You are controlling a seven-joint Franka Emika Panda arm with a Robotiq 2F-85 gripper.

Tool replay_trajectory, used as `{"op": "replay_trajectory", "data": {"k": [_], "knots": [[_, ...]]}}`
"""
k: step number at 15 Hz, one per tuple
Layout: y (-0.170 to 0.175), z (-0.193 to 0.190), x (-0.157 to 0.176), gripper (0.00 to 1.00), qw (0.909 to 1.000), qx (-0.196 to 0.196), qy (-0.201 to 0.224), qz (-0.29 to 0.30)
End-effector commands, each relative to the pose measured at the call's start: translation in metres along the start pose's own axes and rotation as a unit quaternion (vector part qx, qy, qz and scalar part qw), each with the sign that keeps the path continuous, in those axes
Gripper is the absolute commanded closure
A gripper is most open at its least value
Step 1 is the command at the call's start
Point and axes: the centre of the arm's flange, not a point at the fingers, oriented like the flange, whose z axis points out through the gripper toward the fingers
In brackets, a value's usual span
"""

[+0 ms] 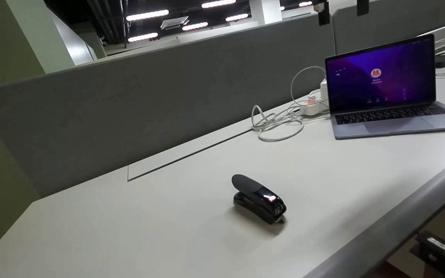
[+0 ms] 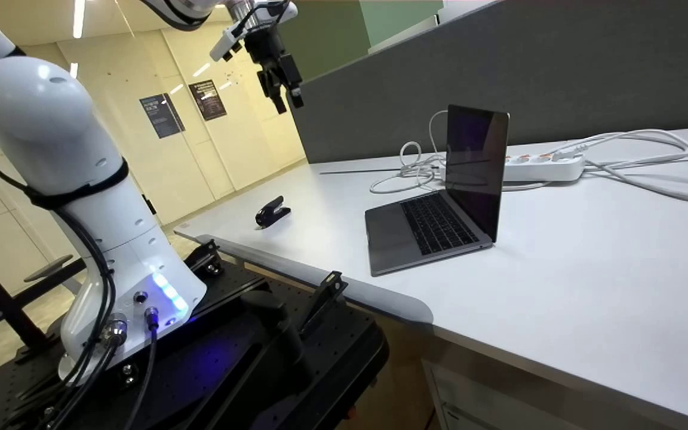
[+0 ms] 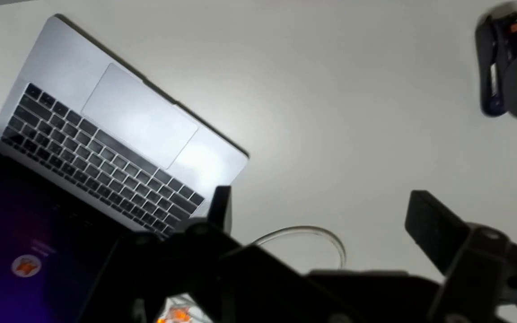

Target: Close the laptop.

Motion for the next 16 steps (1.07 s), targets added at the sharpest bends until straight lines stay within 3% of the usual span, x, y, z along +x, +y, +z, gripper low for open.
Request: {"op": "replay_trajectory", "data": {"k": [1, 5, 8, 9, 10, 16], "knots": [[0.04, 0.002, 0.018, 0.0, 0.9951, -0.035, 0.055, 0.074], [0.095, -0.007, 0.038, 0.0, 0.9801, -0.056, 0.119, 0.149], [0.141, -0.014, 0.046, 0.0, 0.966, -0.031, 0.131, 0.22], [0.151, -0.016, 0.043, 0.0, 0.9659, -0.015, 0.12, 0.229], [0.137, -0.012, 0.034, 0.0, 0.9727, -0.032, 0.123, 0.194], [0.156, -0.008, 0.04, 0.0, 0.965, -0.018, 0.121, 0.232]]}}
